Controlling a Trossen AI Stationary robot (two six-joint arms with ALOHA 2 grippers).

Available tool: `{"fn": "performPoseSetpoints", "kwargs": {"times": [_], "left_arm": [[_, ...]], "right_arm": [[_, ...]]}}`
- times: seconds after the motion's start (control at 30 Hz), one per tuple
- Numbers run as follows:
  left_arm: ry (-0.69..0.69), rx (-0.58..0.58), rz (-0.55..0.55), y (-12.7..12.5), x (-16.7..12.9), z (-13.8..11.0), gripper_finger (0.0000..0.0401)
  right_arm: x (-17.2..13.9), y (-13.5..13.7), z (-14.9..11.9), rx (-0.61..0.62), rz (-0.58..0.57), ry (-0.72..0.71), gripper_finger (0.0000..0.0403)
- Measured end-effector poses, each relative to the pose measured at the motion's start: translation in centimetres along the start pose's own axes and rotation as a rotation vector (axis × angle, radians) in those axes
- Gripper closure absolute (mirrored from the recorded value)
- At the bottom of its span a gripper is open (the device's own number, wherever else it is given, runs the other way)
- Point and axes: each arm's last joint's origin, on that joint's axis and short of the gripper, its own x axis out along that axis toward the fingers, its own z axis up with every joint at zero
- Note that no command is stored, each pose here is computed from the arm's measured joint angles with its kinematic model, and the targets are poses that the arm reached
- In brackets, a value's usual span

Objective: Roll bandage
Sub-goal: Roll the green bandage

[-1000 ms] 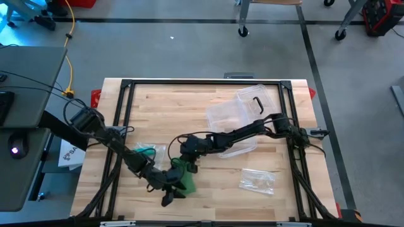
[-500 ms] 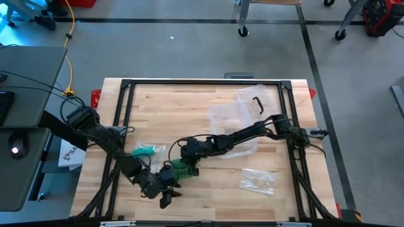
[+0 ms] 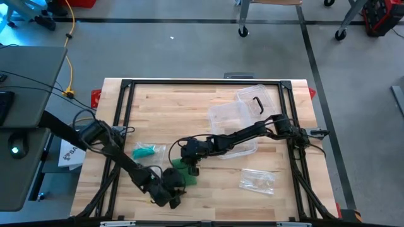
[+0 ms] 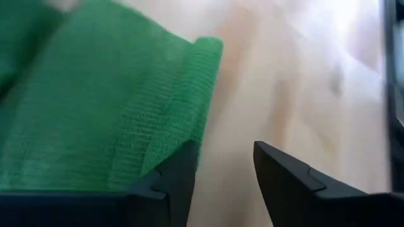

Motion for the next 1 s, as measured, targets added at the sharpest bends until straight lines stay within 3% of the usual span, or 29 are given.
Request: {"fn": "performPoseSetpoints", "kwargs": {"times": [0.13, 0.23, 0.5, 0.67, 0.73, 0.8, 0.93, 1.0], "left_arm": [[0.051, 0.138, -0.092, -2.9, -0.9, -0.3, 0.0265], [0.031, 0.179, -0.087, -4.7, -1.8, 0.4, 0.0279], [-0.054, 0.309, 0.192, -3.7, -2.3, 1.3, 0.0289], [-0.094, 0.232, 0.430, -0.9, -2.0, 2.2, 0.0280], [-0.070, 0.176, 0.473, 0.3, -1.5, 2.2, 0.0279], [0.002, 0.124, 0.429, 0.9, -0.8, 1.9, 0.0281], [0.119, 0.172, 0.104, -1.1, 0.0, 1.4, 0.0292], [0.143, 0.215, 0.017, -2.5, -0.7, 0.8, 0.0305]], "right_arm": [[0.0, 0.0, 0.0, 0.000, 0.002, 0.002, 0.0403], [0.0, 0.0, 0.0, 0.001, 0.003, 0.003, 0.0403], [0.0, 0.0, 0.0, 0.002, 0.002, 0.002, 0.0403], [0.0, 0.0, 0.0, 0.002, 0.002, 0.002, 0.0403], [0.0, 0.0, 0.0, 0.002, 0.002, 0.002, 0.0403], [0.0, 0.0, 0.0, 0.002, 0.002, 0.002, 0.0403], [0.0, 0.0, -0.1, 0.002, 0.003, 0.006, 0.0403], [0.0, 0.0, -0.1, 0.002, 0.005, 0.012, 0.0403]]}}
